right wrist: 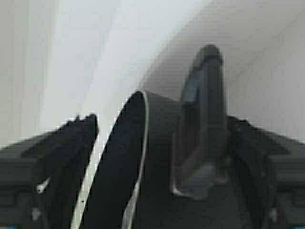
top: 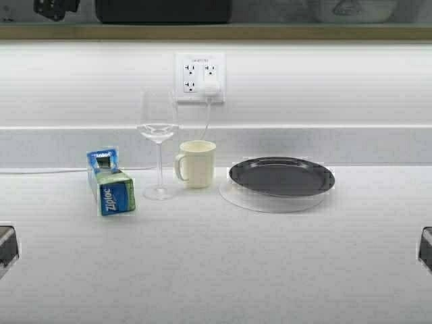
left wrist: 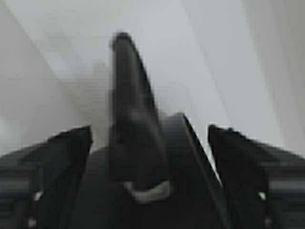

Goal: Open the cabinet, put the pot inside, then close it

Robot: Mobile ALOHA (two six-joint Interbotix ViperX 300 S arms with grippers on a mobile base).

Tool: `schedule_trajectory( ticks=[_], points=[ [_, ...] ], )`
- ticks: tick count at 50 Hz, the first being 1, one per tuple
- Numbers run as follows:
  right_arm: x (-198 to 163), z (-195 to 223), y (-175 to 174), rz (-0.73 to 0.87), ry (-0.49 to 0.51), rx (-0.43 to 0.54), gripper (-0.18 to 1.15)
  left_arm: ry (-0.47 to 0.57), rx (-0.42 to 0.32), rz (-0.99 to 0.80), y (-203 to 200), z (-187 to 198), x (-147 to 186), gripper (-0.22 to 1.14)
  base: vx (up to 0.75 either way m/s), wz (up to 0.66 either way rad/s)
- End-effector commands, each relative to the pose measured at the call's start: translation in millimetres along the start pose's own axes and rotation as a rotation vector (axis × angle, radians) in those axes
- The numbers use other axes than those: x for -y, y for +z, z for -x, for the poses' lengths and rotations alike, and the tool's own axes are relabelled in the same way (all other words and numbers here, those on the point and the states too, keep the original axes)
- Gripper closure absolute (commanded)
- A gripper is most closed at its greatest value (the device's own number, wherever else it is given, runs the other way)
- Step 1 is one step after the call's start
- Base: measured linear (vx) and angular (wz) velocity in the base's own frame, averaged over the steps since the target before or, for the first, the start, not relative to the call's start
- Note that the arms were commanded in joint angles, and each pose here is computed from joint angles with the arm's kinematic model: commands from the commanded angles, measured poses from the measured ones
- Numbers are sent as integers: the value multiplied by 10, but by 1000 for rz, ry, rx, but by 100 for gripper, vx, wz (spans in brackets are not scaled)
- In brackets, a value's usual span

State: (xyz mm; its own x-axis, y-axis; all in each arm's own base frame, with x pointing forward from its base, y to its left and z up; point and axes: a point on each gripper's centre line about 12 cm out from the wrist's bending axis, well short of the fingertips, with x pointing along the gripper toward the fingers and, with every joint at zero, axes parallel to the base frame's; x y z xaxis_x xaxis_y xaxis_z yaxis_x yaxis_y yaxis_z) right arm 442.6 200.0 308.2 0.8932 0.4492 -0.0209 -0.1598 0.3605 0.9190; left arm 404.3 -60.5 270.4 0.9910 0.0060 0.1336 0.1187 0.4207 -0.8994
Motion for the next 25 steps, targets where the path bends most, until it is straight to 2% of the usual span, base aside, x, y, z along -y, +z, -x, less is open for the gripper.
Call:
schedule_trajectory(
  ticks=[1, 25],
  points=[
    [-225, 143, 106, 5, 51, 27, -2, -44, 43, 24, 119, 100, 121, -9, 0, 0],
    [-172, 468, 75, 1, 13, 21, -2, -79, 66, 37, 256, 390, 243, -9, 0, 0]
  ],
)
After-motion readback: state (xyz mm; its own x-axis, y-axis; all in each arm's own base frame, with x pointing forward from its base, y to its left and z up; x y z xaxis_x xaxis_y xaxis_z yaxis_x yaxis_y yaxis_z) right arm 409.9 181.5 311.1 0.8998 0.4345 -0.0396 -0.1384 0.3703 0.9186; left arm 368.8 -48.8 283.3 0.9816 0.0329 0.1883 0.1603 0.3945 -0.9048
